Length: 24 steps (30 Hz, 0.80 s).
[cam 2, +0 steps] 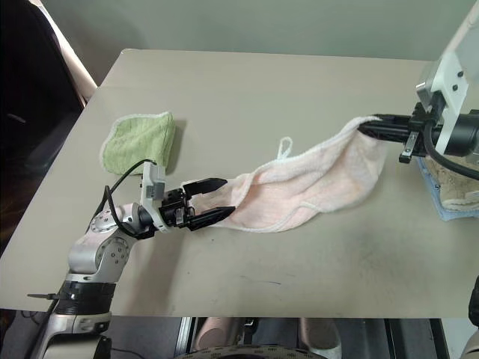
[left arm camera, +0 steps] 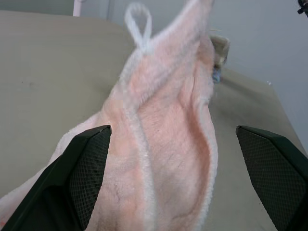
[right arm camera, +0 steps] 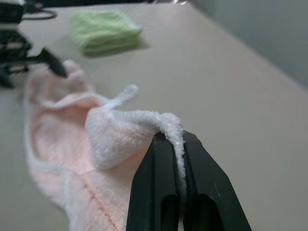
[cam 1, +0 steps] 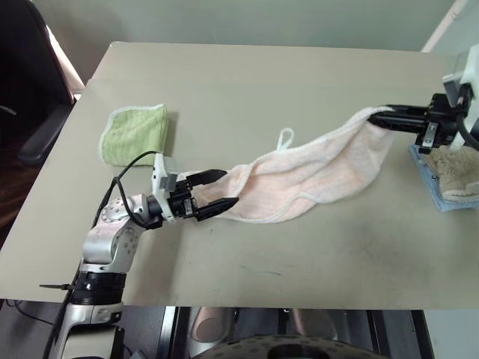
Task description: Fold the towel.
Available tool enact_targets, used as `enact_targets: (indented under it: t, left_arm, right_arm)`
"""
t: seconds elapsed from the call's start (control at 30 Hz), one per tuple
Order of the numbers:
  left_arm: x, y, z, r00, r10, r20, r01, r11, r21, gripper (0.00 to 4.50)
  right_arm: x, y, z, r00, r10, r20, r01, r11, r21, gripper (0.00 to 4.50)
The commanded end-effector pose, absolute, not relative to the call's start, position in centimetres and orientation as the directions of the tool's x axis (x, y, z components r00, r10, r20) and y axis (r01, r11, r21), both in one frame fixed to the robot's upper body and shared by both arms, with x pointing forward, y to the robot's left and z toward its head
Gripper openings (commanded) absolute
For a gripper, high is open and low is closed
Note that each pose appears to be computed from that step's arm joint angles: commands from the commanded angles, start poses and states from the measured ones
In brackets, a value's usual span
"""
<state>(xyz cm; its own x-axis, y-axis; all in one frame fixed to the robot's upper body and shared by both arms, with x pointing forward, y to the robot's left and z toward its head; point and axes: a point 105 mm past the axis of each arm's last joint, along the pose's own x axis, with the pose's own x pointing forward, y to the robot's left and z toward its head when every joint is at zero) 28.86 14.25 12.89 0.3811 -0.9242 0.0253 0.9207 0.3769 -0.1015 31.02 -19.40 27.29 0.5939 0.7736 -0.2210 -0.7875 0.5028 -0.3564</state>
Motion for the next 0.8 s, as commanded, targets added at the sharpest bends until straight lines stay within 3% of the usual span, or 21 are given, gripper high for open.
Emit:
enact_targets:
  t: [0.03, 0.5, 0.8]
  left_arm:
    - [29.1, 14.0, 13.4, 0.349, -0.937, 0.018, 0.935, 0.348, -0.064, 4.50]
    - [28.7, 12.7, 12.0, 0.324, -0.946, 0.009, 0.943, 0.322, -0.087, 4.50]
    - [29.4, 11.7, 11.8, 0.350, -0.936, 0.035, 0.935, 0.347, -0.065, 4.50]
  right_arm:
    - [30.5, -18.7, 30.1, 0.643, 0.752, -0.141, -0.712, 0.520, -0.472, 0.03]
    - [31.3, -17.7, 38.0, 0.774, 0.624, 0.103, -0.456, 0.663, -0.594, 0.03]
    - [31.6, -17.2, 40.7, 0.801, 0.585, 0.131, -0.390, 0.674, -0.628, 0.03]
